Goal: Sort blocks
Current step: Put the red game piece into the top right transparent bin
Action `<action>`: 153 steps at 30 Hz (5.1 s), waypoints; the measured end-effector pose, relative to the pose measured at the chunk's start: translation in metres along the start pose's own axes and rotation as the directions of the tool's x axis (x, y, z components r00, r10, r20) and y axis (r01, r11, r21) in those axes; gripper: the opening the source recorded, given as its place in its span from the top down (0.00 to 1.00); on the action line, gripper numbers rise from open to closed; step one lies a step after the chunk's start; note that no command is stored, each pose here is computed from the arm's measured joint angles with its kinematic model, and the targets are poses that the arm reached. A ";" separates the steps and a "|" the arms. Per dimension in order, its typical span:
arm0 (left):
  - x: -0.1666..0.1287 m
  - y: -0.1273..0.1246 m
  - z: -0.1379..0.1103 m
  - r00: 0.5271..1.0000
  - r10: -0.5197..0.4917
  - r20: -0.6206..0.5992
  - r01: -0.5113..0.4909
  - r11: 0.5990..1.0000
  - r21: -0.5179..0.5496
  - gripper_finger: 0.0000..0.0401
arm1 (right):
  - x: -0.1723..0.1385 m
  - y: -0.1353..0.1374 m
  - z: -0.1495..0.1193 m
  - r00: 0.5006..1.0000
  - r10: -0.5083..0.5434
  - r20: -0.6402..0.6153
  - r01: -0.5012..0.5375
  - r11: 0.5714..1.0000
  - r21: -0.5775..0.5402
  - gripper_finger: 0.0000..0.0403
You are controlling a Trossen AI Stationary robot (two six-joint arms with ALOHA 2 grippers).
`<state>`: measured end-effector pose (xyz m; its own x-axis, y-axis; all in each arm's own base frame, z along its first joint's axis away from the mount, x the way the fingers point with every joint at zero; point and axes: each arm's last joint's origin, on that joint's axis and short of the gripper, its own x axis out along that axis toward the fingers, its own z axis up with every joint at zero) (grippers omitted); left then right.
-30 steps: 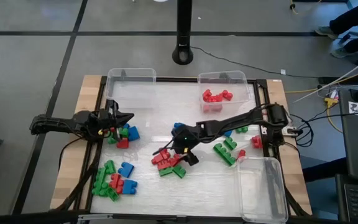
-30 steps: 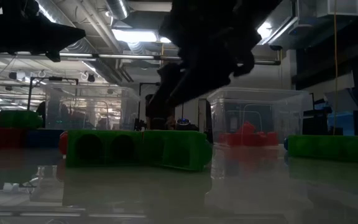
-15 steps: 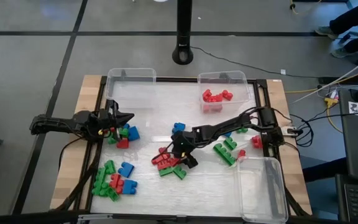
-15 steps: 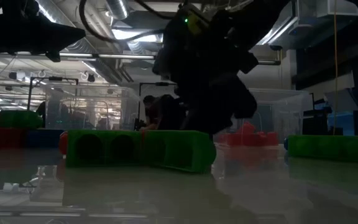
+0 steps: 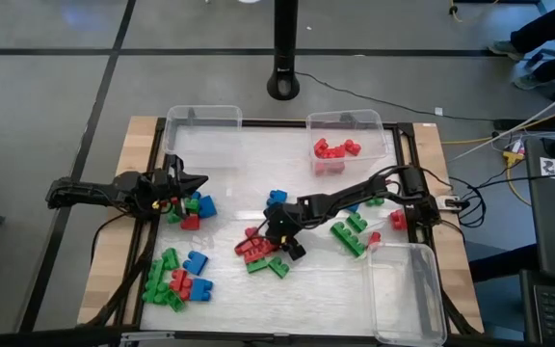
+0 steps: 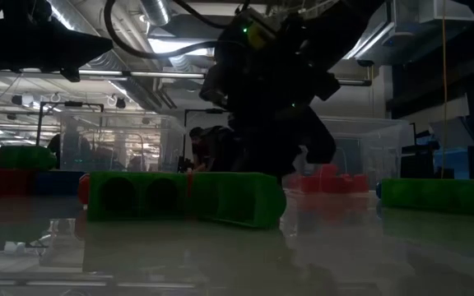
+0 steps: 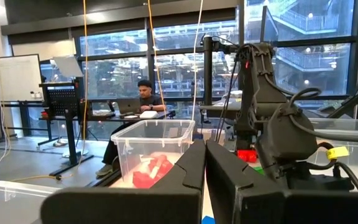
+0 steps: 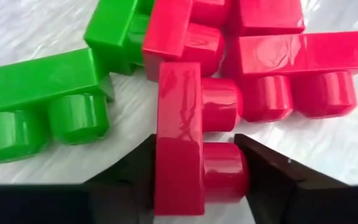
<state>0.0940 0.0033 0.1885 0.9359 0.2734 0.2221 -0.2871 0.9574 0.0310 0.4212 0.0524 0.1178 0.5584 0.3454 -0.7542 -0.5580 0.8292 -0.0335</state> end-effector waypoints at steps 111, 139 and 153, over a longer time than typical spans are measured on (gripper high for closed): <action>0.001 0.000 -0.001 1.000 0.009 -0.007 -0.009 1.000 0.001 0.99 | -0.052 -0.019 0.032 0.960 -0.246 0.136 0.252 0.967 -0.031 0.17; 0.001 0.000 -0.001 1.000 0.008 -0.012 -0.008 1.000 0.006 0.99 | -0.025 -0.018 0.032 0.943 -0.255 0.216 0.259 0.966 0.007 0.04; 0.001 0.000 -0.002 1.000 0.014 -0.018 -0.014 1.000 0.005 0.99 | 0.004 -0.019 0.012 0.956 -0.247 0.157 0.249 0.969 0.009 0.01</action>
<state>0.0954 0.0037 0.1871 0.9352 0.2889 0.2048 -0.3016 0.9529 0.0331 0.4416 0.0438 0.1234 0.7681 0.1943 -0.6101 -0.3960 0.8929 -0.2142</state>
